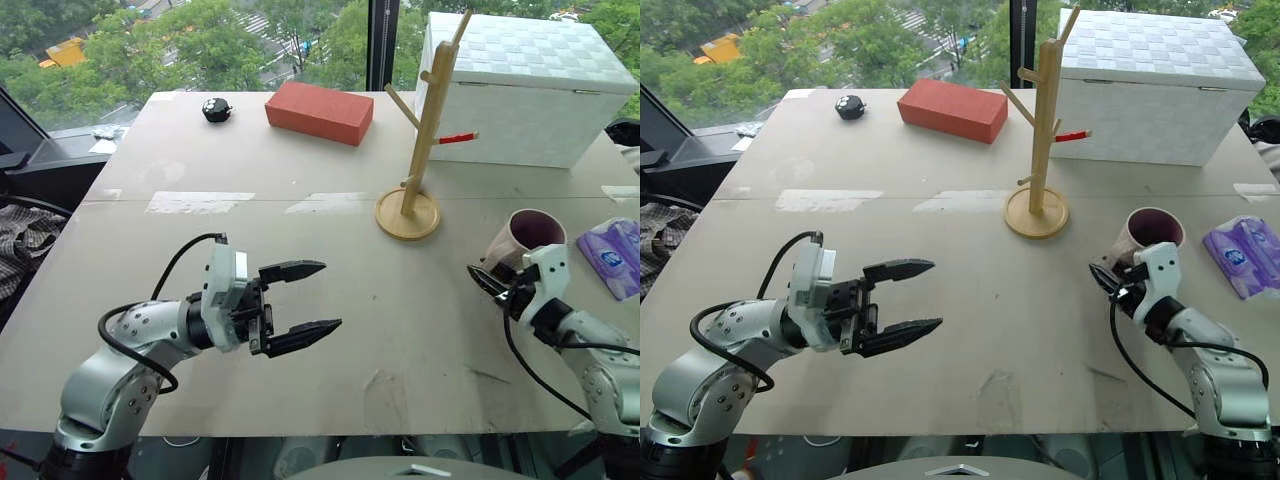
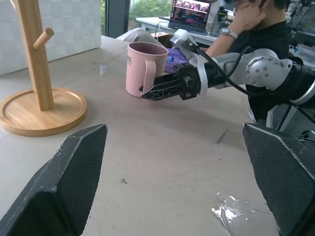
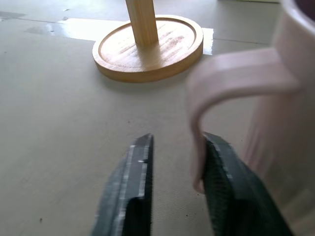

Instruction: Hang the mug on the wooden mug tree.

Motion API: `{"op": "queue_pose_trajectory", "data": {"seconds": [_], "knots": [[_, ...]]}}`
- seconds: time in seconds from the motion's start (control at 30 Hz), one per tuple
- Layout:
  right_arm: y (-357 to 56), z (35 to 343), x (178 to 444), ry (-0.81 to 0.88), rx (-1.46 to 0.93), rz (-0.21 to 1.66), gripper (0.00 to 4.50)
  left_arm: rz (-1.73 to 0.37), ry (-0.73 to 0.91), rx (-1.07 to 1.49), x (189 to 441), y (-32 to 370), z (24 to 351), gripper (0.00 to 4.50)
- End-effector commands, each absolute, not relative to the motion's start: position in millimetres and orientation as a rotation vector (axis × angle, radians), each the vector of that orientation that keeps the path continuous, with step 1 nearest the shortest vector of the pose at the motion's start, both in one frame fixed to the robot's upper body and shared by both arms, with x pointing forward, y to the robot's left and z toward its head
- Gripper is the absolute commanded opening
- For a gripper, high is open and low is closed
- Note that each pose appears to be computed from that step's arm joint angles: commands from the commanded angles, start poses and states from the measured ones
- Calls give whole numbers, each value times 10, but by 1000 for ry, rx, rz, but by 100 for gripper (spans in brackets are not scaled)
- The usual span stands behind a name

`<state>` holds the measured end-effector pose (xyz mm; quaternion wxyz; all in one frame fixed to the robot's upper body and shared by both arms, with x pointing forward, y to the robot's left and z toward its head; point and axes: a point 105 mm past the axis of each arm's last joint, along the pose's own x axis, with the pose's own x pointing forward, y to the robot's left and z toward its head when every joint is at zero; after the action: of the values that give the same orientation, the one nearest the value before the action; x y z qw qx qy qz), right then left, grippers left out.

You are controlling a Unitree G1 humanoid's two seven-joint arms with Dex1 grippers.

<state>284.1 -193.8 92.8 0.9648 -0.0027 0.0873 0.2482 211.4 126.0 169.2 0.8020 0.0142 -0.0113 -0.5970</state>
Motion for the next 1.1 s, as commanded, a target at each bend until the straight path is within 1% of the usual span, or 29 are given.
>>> {"op": "queue_pose_trajectory", "data": {"seconds": [0.03, 0.23, 0.33, 0.37, 0.4, 0.47, 0.53, 0.67, 0.87, 1.03, 1.1], "knots": [[-1929, 1024, 2904, 119, -27, 497, 8, -1280, -81, 70, 2066, 1252, 1811, 450], [-1932, 1066, 2952, 97, -48, 510, 8, -1260, -80, 68, 2070, 1261, 1797, 450], [-1891, 1163, 2948, 79, -97, 562, 8, -1181, -116, 99, 2140, 1301, 1793, 450], [-1878, 1222, 2946, 69, -124, 586, 8, -1127, -149, 125, 2188, 1323, 1799, 450], [-1862, 1288, 2944, 61, -145, 612, 8, -1118, -205, 109, 2193, 1325, 1833, 450], [-1836, 1451, 2955, 43, -160, 661, 8, -1092, -251, 52, 2187, 1367, 1838, 450], [-1823, 1607, 2991, 33, -183, 698, 8, -1113, -216, 33, 2143, 1398, 1785, 450], [-1832, 2014, 3192, 36, -278, 759, 8, -1181, -131, -42, 2016, 1484, 1710, 450], [-1762, 2487, 3409, 26, -390, 845, 8, -1175, -121, -90, 1932, 1459, 1721, 450], [-1645, 2685, 3450, 45, -476, 916, 8, -1128, -143, -131, 1880, 1425, 1764, 450], [-1586, 2707, 3489, 58, -495, 929, 8, -1098, -162, -140, 1852, 1400, 1802, 450]]}}
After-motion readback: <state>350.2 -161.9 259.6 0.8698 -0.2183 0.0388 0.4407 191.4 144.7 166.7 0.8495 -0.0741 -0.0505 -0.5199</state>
